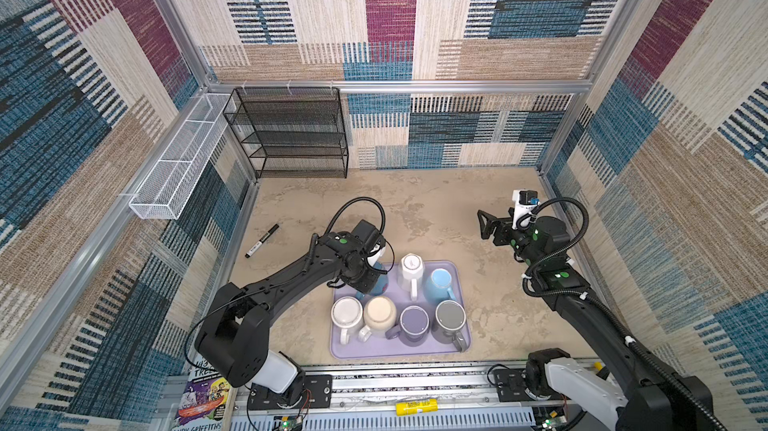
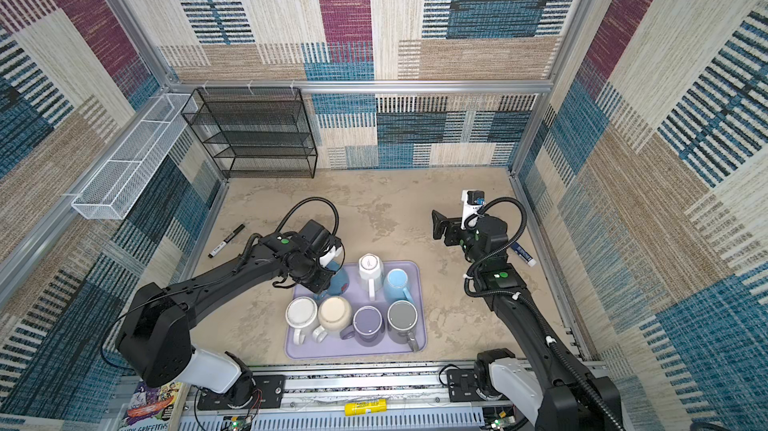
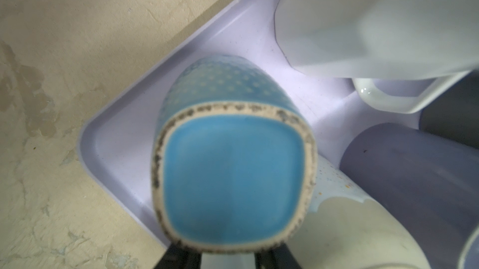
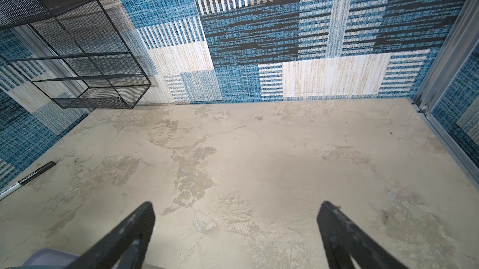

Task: Turn the mug right side up
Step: 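Lower the left gripper and close it on the blue flowered mug's base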

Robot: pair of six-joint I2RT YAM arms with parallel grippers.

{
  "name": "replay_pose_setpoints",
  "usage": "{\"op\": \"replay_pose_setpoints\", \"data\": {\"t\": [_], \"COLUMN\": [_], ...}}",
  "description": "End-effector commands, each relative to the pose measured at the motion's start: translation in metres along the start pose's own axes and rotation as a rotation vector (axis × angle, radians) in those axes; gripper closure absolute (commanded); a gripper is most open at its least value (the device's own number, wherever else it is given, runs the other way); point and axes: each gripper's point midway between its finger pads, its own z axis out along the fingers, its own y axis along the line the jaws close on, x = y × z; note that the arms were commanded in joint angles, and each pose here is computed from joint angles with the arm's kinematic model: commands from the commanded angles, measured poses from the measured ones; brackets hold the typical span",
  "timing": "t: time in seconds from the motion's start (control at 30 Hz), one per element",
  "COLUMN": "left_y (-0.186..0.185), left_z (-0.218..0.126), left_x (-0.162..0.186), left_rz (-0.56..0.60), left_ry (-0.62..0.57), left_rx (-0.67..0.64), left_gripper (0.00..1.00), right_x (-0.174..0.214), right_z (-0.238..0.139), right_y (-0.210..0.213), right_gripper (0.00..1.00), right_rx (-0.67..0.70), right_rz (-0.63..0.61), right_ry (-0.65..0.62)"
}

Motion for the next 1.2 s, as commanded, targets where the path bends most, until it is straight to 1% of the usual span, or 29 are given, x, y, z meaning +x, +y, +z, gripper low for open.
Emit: {"op": "replay_pose_setpoints", "data": {"t": [0.0, 0.13, 0.3, 0.47, 0.67, 0.93, 1.17], "left_y": [0.003, 0.006, 0.006, 0.009, 0.01, 0.012, 0.01], "left_z": [0.002, 0.005, 0.005, 0.006, 0.006, 0.001, -0.01], "left_x": [-0.003, -0.002, -0.003, -0.003, -0.003, -0.006, -0.016], "left_rz": [-0.01, -0.012, -0.013, -0.017, -0.017, -0.013, -0.012], "left_ry": [-0.003, 0.007, 0.007, 0.01, 0.009, -0.014, -0.083], "left_rx": [-0.018, -0.034, -0.038, -0.052, -0.057, -0.072, -0.064], "left_gripper": [0.67, 0.75, 0.77, 0.91, 1.0, 1.0, 1.0], "right_x": [0.0, -0.001, -0.001, -0.002, -0.001, -0.001, -0.001], "right_z": [0.0, -0.001, -0.001, -0.002, -0.001, 0.0, 0.002], "right_y": [0.0, 0.0, -0.001, 0.0, 0.0, 0.001, 0.001], "right_gripper": [0.0, 0.0, 0.0, 0.0, 0.0, 0.0, 0.0], "right_rx": [0.003, 0.003, 0.004, 0.003, 0.003, -0.004, -0.004], "right_rz": [0.002, 0.002, 0.002, 0.002, 0.002, 0.0, -0.003], "right_ry": [-0.004, -0.007, -0.008, -0.008, -0.007, -0.007, -0.005]}}
